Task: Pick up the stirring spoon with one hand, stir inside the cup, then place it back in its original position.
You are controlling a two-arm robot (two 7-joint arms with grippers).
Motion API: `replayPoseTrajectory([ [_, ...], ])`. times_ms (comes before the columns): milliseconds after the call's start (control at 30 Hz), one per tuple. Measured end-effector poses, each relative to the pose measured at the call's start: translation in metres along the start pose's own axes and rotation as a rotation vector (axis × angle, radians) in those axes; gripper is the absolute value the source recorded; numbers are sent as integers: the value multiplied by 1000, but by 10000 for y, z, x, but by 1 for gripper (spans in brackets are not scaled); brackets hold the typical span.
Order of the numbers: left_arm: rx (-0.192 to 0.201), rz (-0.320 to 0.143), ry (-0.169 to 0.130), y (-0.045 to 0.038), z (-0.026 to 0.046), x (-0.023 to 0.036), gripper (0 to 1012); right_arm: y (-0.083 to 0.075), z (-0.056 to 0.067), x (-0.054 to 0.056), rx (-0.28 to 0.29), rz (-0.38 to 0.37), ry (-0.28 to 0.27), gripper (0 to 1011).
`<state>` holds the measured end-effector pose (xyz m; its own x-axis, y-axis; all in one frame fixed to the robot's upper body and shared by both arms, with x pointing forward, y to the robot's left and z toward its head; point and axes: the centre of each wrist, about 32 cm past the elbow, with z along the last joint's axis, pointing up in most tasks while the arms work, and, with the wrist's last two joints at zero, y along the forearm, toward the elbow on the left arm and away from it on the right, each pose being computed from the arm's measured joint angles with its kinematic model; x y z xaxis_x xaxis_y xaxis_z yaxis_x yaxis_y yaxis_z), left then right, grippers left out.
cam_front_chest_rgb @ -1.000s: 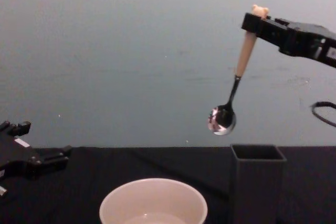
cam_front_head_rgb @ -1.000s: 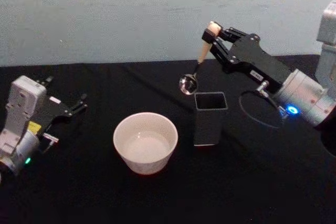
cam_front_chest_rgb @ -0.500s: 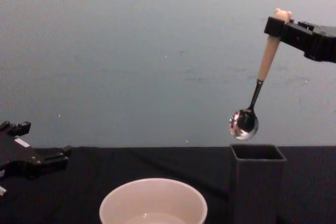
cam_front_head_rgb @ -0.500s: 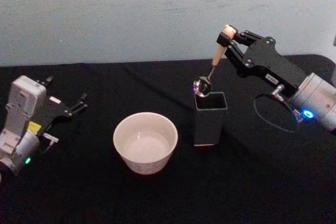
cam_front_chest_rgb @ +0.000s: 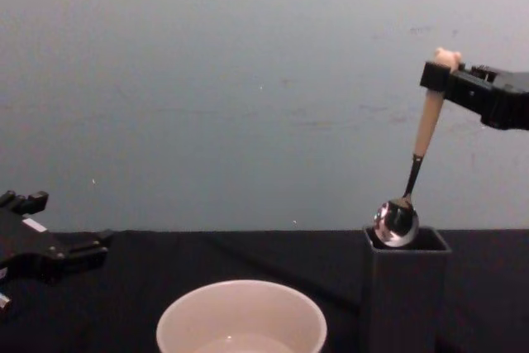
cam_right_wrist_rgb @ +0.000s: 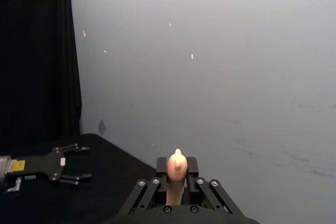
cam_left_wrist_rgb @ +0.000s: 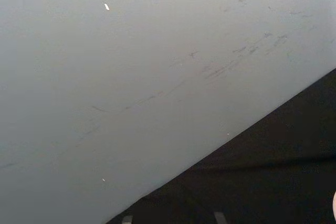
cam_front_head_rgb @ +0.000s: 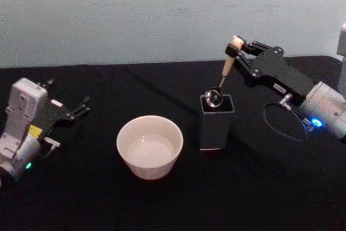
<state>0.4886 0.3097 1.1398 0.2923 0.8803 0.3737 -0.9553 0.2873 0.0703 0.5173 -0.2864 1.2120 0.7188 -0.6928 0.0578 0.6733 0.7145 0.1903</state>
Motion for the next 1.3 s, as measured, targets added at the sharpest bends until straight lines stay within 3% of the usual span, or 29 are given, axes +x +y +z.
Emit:
replayPoseTrajectory([
  [767, 0, 0, 0, 0, 0, 0, 1001, 72, -247, 6, -108, -14, 38, 213],
  [1300, 0, 0, 0, 0, 0, 0, 1001, 0, -337, -42, -134, -13, 94, 213],
])
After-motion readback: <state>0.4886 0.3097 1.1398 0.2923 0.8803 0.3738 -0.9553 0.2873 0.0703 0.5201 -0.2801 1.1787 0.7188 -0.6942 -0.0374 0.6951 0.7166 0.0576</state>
